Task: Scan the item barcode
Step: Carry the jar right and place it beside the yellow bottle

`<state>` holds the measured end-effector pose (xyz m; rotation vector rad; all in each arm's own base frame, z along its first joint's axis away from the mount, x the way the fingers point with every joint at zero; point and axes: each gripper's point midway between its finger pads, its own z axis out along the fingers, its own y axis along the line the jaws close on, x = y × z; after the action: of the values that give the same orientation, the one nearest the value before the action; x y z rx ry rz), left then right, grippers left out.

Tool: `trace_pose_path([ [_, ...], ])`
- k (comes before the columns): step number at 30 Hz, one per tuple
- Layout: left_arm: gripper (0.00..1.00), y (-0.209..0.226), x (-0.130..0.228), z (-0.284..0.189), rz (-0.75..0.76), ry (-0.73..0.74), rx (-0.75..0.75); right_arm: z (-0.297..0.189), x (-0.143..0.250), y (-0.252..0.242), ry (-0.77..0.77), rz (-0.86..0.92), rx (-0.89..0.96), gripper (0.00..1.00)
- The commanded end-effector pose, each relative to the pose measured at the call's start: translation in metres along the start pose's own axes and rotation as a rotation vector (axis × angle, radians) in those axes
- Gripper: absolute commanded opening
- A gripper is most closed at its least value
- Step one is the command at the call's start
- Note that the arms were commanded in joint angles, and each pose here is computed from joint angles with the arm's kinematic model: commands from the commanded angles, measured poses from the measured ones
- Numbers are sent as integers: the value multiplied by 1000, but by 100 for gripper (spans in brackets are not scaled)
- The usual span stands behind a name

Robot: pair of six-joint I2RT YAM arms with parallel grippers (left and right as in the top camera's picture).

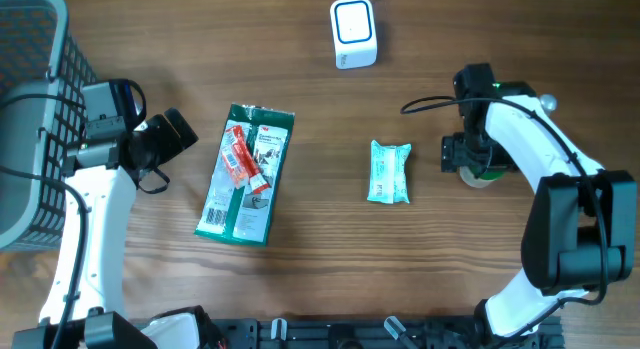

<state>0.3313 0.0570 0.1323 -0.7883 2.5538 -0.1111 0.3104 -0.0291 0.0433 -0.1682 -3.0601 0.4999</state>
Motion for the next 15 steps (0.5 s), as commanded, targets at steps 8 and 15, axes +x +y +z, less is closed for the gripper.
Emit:
trace_pose_path([
  [8, 100, 2, -2, 1, -2, -4, -10, -165, -41, 34, -396, -84, -484, 75],
  [15, 100, 2, -2, 1, -2, -4, -10, -126, -26, 54, -284, -10, -545, 25],
])
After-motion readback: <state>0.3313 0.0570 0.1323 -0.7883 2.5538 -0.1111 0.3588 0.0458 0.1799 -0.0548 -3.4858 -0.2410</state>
